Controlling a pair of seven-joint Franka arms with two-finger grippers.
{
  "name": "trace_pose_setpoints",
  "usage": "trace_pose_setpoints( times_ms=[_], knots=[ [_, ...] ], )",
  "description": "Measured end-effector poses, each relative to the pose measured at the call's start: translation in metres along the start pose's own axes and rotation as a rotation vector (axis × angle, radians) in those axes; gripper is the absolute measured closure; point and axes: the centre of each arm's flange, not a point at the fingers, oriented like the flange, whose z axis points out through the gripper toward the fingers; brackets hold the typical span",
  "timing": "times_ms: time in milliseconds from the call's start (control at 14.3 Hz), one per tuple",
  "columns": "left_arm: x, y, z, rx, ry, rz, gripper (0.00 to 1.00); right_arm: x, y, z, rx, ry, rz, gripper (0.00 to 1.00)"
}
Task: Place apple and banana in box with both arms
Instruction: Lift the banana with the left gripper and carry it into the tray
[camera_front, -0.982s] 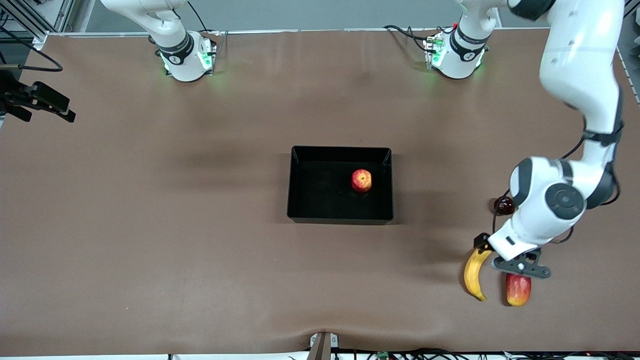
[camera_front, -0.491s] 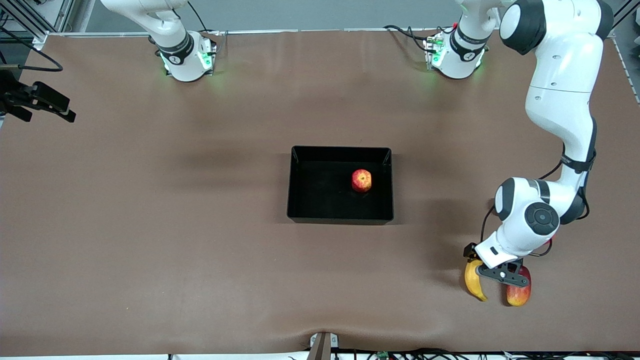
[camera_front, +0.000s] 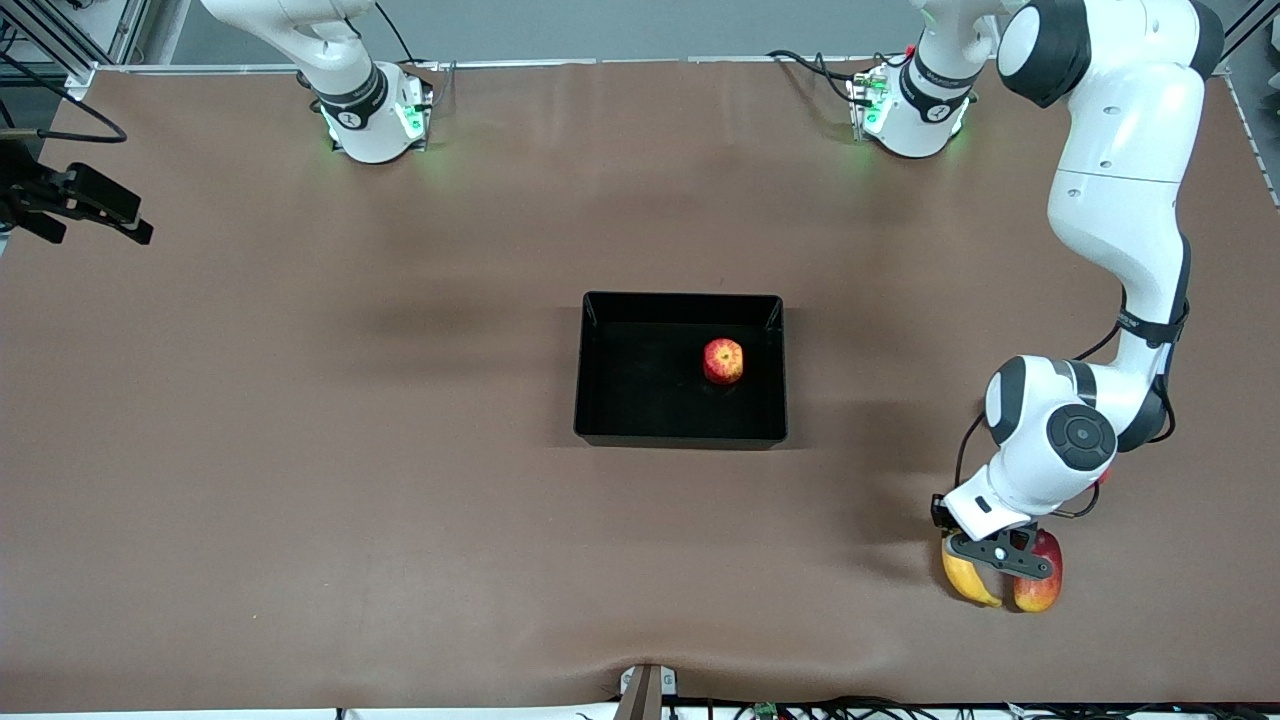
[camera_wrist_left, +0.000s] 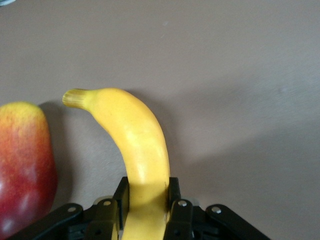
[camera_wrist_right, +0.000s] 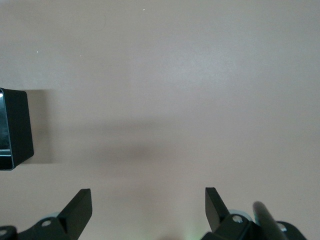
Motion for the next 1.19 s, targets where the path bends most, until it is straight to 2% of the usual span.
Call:
trace_pose_setpoints(
  times_ms=[140,421,631,911,1192],
  knots=[
    [0.013,0.022,-0.030,-0.028,-0.008,0.022,0.66,0.000,0.000,0.000,0.001,-0.001,0.000,0.00],
    [0.035,0.076,-0.128,-0.078,-0.033,0.065,0.66,0.000,0.000,0.001,0.001,-0.003,0.000,0.00],
    [0.041,0.145,-0.179,-0.129,-0.041,-0.034,0.66,0.000,0.000,0.001,0.001,-0.003,0.001,0.00],
    [0.036,0.262,-0.197,-0.157,-0.061,-0.184,0.66,0.000,0.000,0.001,0.006,-0.004,0.001,0.00],
    [0.018,0.351,-0.203,-0.120,-0.063,-0.258,0.66,0.000,0.002,0.001,0.007,-0.004,0.005,0.00]
  ],
)
